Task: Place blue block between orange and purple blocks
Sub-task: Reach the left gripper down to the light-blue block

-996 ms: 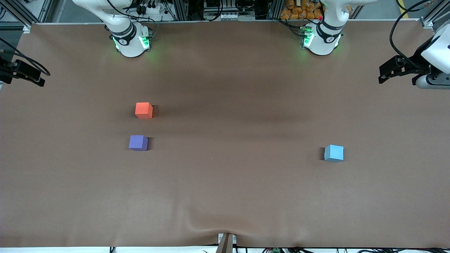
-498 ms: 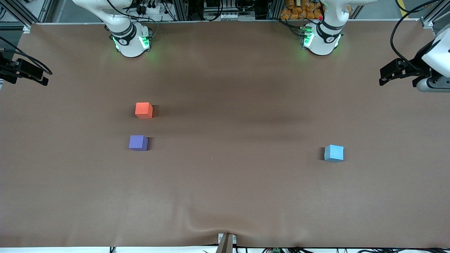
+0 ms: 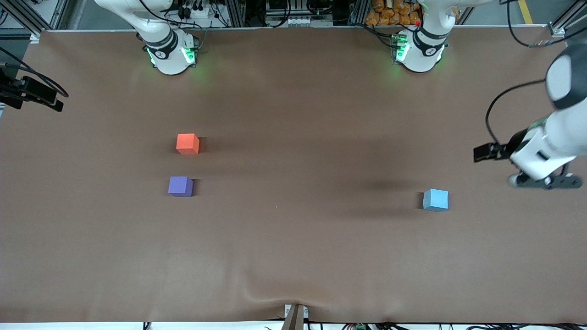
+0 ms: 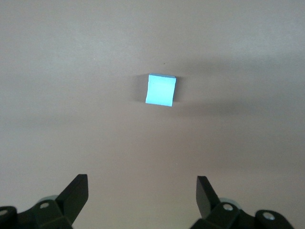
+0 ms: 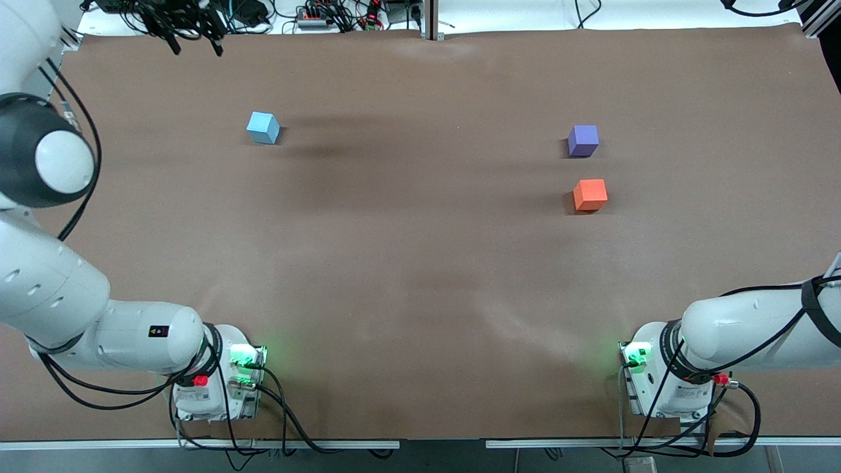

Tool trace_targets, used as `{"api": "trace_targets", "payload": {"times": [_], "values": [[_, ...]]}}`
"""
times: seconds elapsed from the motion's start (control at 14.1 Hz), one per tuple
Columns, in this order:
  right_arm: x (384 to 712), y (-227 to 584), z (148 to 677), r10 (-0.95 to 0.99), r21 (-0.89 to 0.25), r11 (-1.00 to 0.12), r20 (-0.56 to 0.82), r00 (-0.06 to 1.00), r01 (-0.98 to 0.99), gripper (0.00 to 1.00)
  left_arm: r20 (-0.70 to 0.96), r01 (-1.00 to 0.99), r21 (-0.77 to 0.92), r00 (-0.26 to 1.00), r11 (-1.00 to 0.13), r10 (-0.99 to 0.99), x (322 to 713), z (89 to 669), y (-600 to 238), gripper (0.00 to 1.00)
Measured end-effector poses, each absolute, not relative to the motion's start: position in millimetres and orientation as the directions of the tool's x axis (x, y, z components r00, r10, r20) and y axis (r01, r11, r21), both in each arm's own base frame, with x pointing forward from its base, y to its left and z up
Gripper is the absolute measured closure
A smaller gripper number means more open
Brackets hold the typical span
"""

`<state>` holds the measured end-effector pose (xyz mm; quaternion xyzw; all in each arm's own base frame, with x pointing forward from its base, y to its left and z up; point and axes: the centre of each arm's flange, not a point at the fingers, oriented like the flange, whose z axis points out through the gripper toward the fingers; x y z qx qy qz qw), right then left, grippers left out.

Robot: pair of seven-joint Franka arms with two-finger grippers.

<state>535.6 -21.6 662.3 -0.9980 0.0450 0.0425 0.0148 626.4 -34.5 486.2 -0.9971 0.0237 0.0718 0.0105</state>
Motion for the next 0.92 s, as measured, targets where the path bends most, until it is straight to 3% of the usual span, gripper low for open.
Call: {"api": "trace_targets", "payload": {"times": [0.57, 0.92], "values": [[535.0, -22.9, 661.8, -0.091, -0.026, -0.995, -0.091, 0.992, -0.093, 0.0, -0.166, -0.056, -0.01, 0.985, -0.998, -0.053, 672.2, 329.9, -37.4, 0.0], [534.9, -22.9, 661.7, -0.091, -0.026, -0.995, -0.092, 0.992, -0.093, 0.0, -0.156, -0.077, -0.002, 0.985, -0.997, -0.076, 662.8, 252.5, -39.9, 0.0]]}}
